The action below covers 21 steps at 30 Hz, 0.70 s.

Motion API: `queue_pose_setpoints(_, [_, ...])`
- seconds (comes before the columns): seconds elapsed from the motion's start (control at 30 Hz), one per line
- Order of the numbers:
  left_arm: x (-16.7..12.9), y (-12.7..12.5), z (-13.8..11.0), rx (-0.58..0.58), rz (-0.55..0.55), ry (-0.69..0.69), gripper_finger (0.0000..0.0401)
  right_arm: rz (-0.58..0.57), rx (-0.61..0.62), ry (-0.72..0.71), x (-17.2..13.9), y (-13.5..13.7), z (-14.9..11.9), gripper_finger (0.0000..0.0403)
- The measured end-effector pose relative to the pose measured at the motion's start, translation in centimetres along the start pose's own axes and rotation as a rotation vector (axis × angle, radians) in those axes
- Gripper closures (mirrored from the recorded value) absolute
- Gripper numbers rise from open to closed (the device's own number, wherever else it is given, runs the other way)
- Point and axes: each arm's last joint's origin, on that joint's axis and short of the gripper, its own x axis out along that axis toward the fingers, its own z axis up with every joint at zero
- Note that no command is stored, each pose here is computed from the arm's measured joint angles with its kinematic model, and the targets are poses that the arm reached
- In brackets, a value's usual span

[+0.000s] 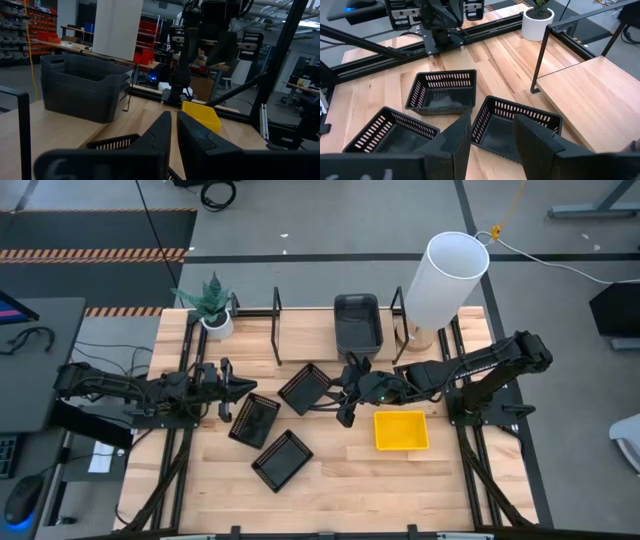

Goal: Stack baskets on shelf by color
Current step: Stack the bottom right black bin on the top right black bin

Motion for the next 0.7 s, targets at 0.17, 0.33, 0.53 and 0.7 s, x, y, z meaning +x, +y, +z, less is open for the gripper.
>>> queue_pose_setpoints(0.17, [0.0,0.0,0.0,0.000,0.000,0.000,0.0371,0.009,0.014,0.003,0.0,0.0,0.0,0.0250])
queue_pose_setpoints(0.33, [0.0,0.0,0.0,0.000,0.000,0.000,0.0366,0.081,0.056,0.062,-0.4,0.8,-0.6,0.0250])
queue_pose_setpoints(0.53, [0.0,0.0,0.0,0.000,0.000,0.000,0.0362,0.111,0.039,0.092,-1.2,2.3,-1.6,0.0250])
queue_pose_setpoints(0.7, [0.0,0.0,0.0,0.000,0.000,0.000,0.0369,0.114,-0.018,0.065,-1.4,3.5,-2.1,0.0250])
